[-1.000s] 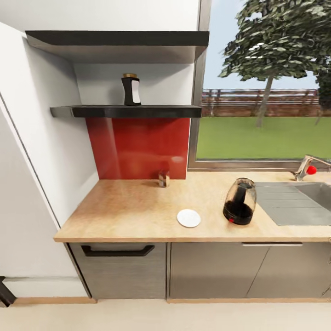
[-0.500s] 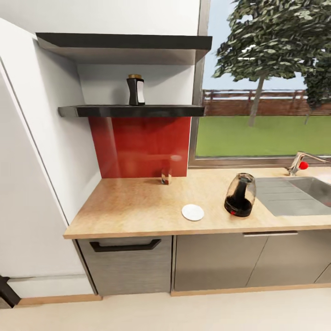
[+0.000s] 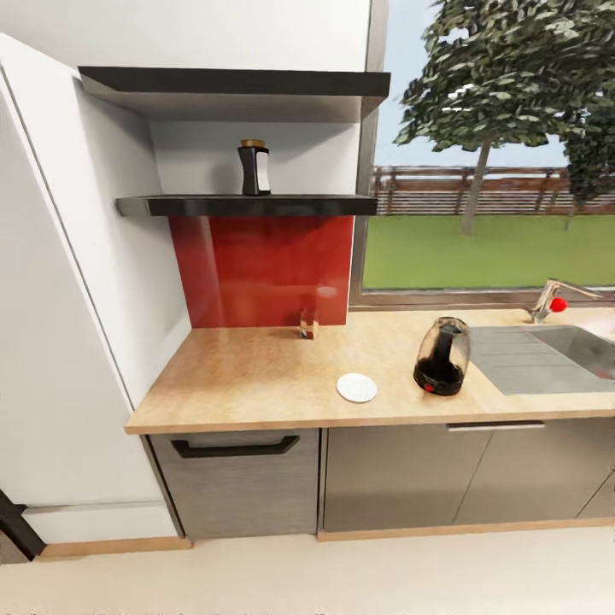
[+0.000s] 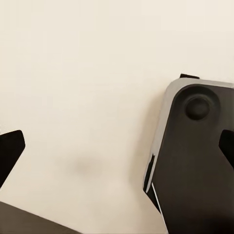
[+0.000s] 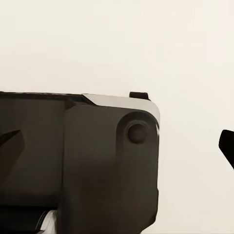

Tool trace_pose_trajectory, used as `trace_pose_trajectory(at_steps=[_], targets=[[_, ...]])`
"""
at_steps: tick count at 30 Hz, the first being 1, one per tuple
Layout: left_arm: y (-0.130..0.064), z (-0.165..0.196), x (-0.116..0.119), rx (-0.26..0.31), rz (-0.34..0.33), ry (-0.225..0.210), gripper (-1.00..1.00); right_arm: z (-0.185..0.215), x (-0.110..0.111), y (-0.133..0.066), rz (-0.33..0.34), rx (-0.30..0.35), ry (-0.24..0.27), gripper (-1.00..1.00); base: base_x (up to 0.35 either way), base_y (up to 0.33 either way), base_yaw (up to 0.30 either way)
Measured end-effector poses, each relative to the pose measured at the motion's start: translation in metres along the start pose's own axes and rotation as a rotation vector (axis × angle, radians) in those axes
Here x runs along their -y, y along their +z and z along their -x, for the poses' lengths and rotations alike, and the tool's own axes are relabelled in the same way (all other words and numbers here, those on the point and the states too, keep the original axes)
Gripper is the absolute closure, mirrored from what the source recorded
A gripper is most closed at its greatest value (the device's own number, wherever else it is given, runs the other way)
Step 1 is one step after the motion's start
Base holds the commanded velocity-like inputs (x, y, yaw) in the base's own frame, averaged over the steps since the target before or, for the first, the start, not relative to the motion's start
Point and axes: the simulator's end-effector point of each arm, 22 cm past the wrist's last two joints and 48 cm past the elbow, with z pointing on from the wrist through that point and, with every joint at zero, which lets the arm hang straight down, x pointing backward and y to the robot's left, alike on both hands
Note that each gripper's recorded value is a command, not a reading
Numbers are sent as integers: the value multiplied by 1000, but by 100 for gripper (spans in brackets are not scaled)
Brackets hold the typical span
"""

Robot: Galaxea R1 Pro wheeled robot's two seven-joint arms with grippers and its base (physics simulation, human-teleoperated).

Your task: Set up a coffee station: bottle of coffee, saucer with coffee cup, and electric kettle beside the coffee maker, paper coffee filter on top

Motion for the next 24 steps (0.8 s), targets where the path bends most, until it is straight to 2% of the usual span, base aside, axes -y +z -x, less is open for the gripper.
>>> trace_pose_trajectory(at_steps=[4,5,6,7,8,9,10,11,12,14,15,17,19,24], targets=[[0,1,3,5,-6,8,-100,0,0,0,-1,0,0,-100,-26,0,0],[4,49,5,118,-20,59,-100,0,4,0,-7,0,1,-100,0,0,0],[4,108,5,252,-21,44,-100,0,4,0,-7,0,2,-100,0,0,0],[1,129,1,318,-20,36,-100,0,4,0,-7,0,2,-100,0,0,0],[-4,155,1,398,-23,22,-100,0,4,0,-8,0,2,-100,0,0,0],[-17,192,4,521,-34,-8,-100,0,5,0,-8,0,3,-100,0,0,0],[-28,217,5,607,-40,-32,-100,0,5,0,-9,0,2,-100,0,0,0],[-40,240,5,689,-45,-56,-100,0,6,0,-9,0,2,-100,0,0,0],[-47,252,4,732,-46,-69,-100,0,6,0,-10,0,2,-100,0,0,0],[-76,297,3,893,-54,-123,-100,0,6,0,-10,0,1,-100,0,0,0],[-84,309,3,935,-56,-138,-100,0,6,0,-10,0,1,-100,0,0,0],[-115,347,8,1072,-72,-193,-100,0,6,0,-10,0,1,-100,0,0,0],[-134,371,18,1144,-89,-231,-100,0,6,0,-10,0,1,-100,0,0,0],[-176,430,41,1274,-130,-318,-100,0,7,0,-10,0,1,-100,0,0,0]])
